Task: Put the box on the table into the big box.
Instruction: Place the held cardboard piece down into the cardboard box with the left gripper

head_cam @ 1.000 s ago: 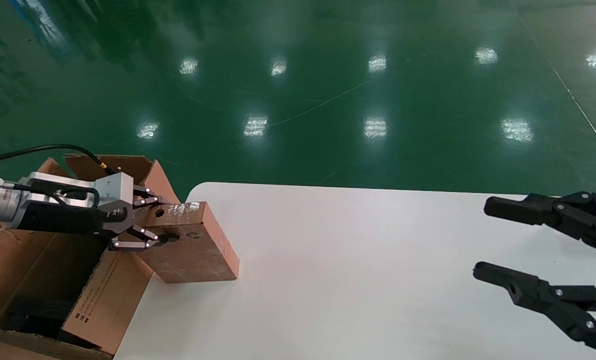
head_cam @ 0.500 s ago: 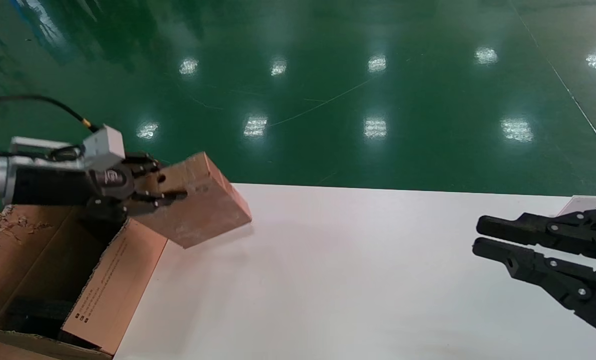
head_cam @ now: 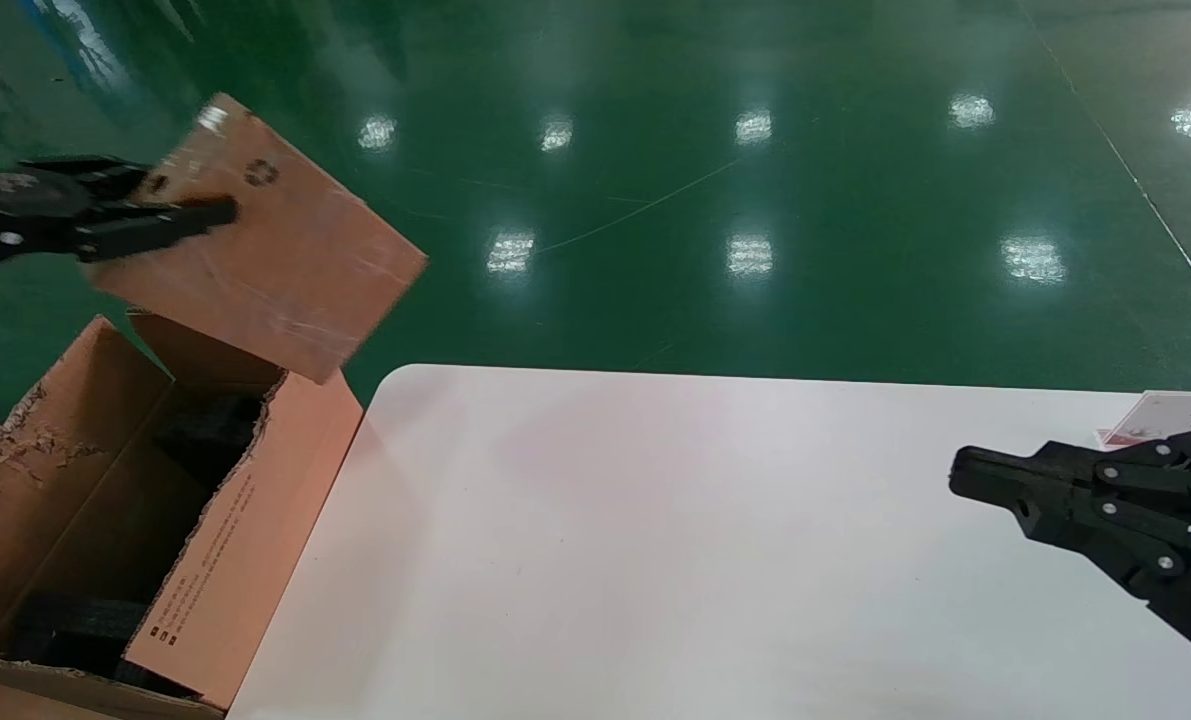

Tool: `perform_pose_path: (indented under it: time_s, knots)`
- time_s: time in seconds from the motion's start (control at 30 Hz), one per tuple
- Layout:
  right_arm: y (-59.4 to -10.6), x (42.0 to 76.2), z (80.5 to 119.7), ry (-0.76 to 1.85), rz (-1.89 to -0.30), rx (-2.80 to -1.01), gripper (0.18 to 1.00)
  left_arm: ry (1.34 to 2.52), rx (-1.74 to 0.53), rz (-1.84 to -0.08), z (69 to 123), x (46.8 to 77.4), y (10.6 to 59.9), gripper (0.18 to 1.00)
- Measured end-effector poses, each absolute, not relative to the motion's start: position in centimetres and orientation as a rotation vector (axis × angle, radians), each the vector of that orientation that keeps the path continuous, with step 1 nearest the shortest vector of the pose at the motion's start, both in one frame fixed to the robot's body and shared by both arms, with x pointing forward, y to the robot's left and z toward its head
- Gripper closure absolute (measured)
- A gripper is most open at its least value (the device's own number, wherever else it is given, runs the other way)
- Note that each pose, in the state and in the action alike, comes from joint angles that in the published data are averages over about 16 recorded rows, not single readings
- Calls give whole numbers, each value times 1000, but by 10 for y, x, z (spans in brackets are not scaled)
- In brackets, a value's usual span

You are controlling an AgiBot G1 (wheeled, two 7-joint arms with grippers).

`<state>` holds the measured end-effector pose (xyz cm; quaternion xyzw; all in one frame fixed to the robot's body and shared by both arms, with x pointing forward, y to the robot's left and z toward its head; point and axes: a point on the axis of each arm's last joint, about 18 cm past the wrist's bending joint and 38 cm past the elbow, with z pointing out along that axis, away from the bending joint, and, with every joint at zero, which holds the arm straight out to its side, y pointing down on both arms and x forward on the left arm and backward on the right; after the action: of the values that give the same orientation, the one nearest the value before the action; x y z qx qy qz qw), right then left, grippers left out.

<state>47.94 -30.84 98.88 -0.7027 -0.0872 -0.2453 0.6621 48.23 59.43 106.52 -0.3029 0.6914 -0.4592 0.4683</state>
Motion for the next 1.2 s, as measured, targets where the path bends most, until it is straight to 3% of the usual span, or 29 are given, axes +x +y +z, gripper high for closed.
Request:
perform_pose_path:
  time_s: [0.37,0.6,0.8,1.2]
  knots:
    - [-308,479,989,-197,-555,-1589,988,1589,-1011,-1008,1051,411,657,809]
    - [-308,479,989,-197,-555,-1589,988,1565,-1189,-963,1013,387,682,810]
    - [-308,479,989,-197,-555,-1589,988,1547,-1276,-962,982,392,693,811]
    - [-308,479,989,-197,-555,-1589,978,1461,-1334,-915,932,431,704,812]
